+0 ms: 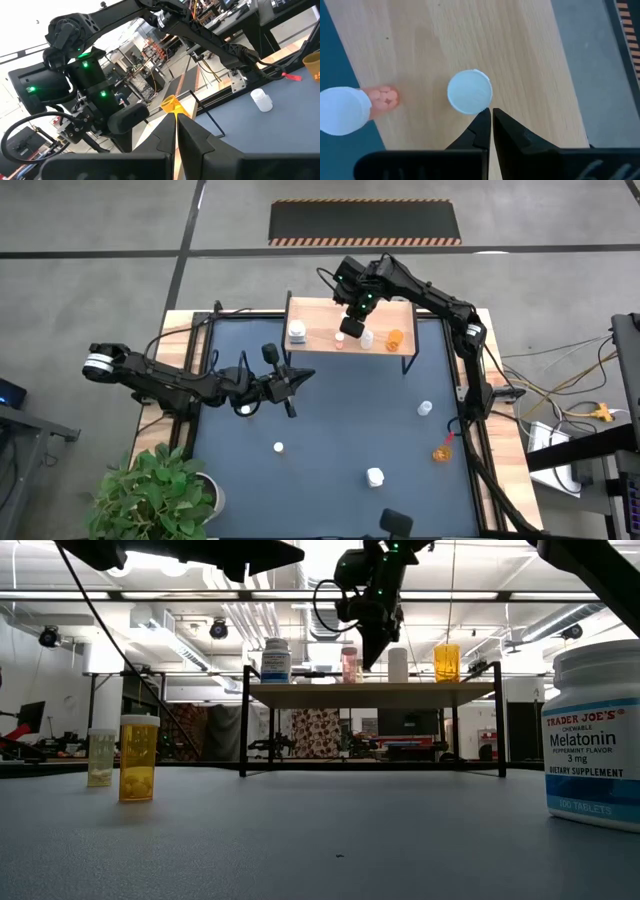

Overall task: Pick and place medicine bottles onto shelf by color
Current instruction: Put the right yellow pill bottle on the shelf

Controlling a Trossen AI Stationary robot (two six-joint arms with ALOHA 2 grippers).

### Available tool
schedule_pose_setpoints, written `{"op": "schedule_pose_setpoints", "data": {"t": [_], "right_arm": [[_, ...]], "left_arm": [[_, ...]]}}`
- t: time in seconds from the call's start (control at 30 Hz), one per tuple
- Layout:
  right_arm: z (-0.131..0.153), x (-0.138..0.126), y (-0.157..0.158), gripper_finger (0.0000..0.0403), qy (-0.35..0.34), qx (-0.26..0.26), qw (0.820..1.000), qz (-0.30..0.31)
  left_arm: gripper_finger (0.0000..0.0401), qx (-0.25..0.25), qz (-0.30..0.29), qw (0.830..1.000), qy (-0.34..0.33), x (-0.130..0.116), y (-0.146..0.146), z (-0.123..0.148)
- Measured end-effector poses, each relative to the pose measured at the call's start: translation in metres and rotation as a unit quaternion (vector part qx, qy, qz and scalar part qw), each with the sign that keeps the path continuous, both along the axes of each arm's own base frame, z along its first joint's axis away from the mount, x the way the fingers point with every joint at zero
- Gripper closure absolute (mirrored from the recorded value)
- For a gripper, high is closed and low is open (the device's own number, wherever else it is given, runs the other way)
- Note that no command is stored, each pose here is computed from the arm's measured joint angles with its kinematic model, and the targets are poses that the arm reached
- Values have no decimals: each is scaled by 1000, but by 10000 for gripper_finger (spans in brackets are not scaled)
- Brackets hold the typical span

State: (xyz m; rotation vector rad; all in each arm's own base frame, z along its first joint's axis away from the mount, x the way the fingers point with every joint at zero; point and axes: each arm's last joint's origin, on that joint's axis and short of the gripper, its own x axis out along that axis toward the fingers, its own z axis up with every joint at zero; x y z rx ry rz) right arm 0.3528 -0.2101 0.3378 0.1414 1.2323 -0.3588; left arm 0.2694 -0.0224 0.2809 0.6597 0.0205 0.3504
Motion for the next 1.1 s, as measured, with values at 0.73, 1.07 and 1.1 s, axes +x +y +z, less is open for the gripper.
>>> {"op": "schedule_pose_setpoints", "data": {"t": [0.73,1.07,1.1], "right_arm": [[-21,5,-2,394,10,0,1000,13],[-20,7,-3,394,1,-7,1000,23],[-20,8,-2,394,-2,-6,1000,24]], "left_arm": [[401,0,0,1000,0,0,0,0],[401,0,0,1000,0,0,0,0],[401,0,0,1000,0,0,0,0]]}}
